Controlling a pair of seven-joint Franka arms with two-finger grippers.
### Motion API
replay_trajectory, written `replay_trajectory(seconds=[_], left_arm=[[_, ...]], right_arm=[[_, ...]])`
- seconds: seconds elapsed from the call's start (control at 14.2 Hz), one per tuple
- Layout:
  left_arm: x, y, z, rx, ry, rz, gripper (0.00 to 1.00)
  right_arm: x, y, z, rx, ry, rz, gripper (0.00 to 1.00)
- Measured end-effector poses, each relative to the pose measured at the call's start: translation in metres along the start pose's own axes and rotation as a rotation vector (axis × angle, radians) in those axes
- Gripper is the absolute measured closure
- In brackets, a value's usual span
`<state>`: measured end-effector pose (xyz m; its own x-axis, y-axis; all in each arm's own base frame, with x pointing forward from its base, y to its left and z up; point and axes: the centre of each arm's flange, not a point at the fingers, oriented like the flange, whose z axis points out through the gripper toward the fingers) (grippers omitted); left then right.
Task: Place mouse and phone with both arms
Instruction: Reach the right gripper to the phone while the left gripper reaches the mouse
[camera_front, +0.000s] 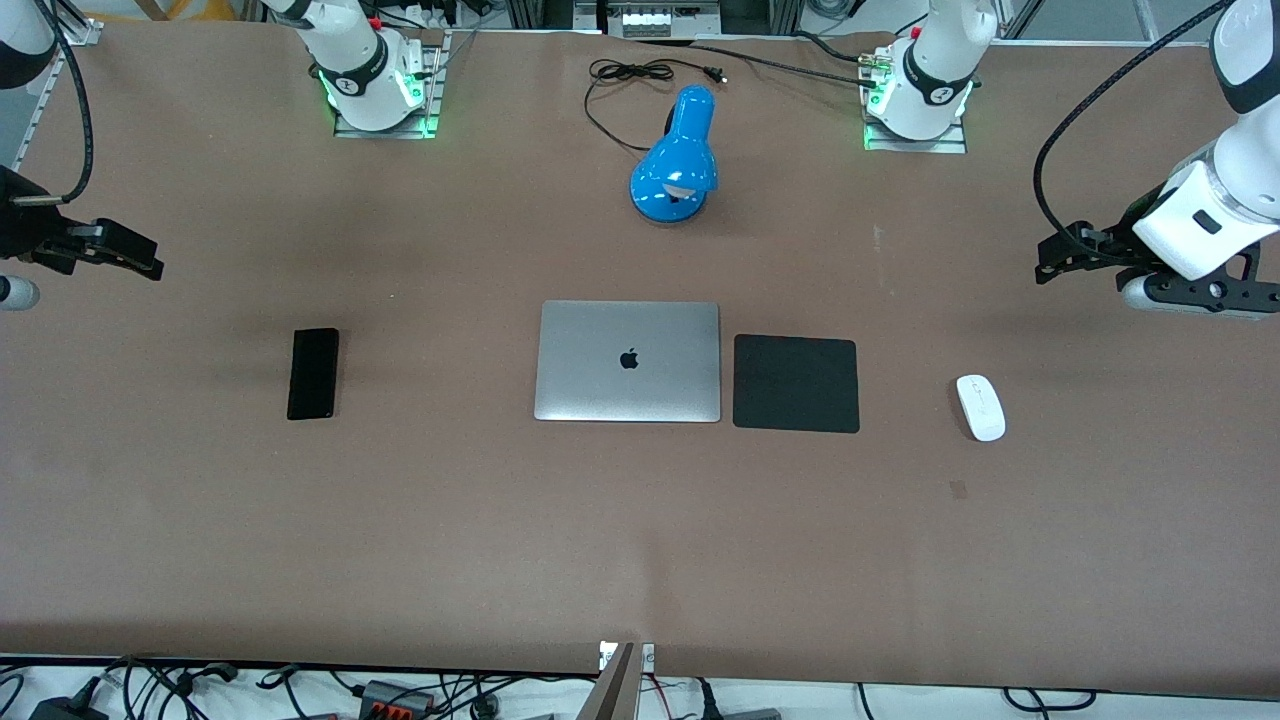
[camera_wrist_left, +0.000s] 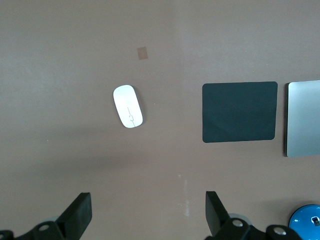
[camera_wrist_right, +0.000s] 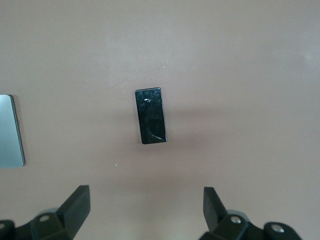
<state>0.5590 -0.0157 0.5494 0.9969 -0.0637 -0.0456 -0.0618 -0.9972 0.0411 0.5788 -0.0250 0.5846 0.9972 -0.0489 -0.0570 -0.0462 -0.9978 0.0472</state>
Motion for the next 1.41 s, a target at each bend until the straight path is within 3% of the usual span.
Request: replay_trajectory(seconds=[0.42, 0.7, 0.85, 1.13, 1.27, 1.41], left_arm=[[0.000, 0.000, 0.000, 0.000, -0.003, -0.001, 0.00], [0.001, -0.009, 0.008, -0.002, -0.025, -0.016, 0.00], [0.010, -0.014, 0.025, -0.005, -0.055, -0.024, 0.00], [0.039, -0.036, 0.104, -0.017, -0.181, -0.057, 0.00], [0.059, -0.050, 0.153, -0.019, -0.179, -0.076, 0.00], [0.080, -0.059, 0.200, -0.013, -0.133, -0.105, 0.00]], right_arm=[[0.000, 0.000, 0.001, 0.000, -0.003, 0.004, 0.00], [-0.001, -0.002, 0.041, -0.002, -0.083, 0.001, 0.00], [0.003, -0.004, 0.072, -0.002, -0.095, -0.004, 0.00], [0.006, -0.009, 0.166, -0.001, -0.049, -0.027, 0.00], [0.000, -0.010, 0.219, 0.000, -0.004, -0.062, 0.00], [-0.008, -0.009, 0.265, 0.001, 0.039, -0.103, 0.00]])
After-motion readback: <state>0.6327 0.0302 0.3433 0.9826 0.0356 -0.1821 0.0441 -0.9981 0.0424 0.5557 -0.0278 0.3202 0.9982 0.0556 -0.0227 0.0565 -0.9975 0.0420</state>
